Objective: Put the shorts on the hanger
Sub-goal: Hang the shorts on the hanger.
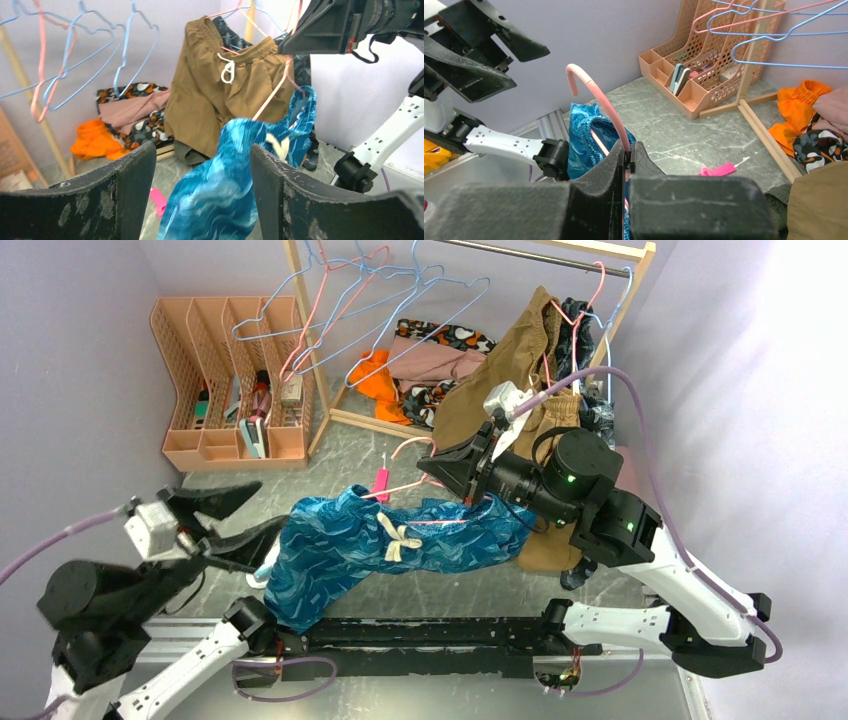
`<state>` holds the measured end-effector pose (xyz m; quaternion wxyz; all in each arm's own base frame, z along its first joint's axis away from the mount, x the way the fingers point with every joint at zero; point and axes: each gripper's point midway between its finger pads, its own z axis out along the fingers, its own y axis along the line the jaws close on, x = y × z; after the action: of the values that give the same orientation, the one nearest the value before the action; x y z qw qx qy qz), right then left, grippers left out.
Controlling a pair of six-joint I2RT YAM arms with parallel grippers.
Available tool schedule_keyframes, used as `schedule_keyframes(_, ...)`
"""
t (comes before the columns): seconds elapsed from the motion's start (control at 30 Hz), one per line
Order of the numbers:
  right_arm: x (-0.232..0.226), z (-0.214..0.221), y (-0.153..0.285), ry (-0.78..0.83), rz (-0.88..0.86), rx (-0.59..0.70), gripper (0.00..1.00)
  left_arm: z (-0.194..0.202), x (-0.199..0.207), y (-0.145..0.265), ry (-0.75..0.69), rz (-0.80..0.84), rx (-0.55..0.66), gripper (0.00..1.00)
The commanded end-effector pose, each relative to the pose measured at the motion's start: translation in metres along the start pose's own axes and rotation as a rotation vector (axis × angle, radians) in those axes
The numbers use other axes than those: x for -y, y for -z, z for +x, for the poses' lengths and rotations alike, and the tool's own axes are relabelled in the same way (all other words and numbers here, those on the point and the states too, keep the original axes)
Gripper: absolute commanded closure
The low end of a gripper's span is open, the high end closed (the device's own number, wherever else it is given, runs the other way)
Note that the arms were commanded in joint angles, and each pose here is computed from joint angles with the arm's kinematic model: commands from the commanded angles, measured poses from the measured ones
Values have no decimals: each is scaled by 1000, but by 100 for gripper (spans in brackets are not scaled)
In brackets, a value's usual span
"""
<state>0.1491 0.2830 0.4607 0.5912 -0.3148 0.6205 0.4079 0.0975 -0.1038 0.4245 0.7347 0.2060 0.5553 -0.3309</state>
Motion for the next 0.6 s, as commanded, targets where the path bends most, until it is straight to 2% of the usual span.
schedule_keyframes(0.0, -6, -21, 0, -6, -25, 73, 100, 6, 25, -45, -26, 170, -57, 29)
schedule_keyframes(0.1, -7, -20, -2, -6, -30, 70, 100, 24, 29, -66, -24, 210, -117, 31)
schedule_keyframes(0.27, -7, -19, -2, -6, -32, 67, 100, 38, 36, -87, -30, 272, -142, 39)
schedule_keyframes(0.57, -6, -16, -2, -5, -28, 64, 100, 44, 43, -91, -19, 316, -140, 67)
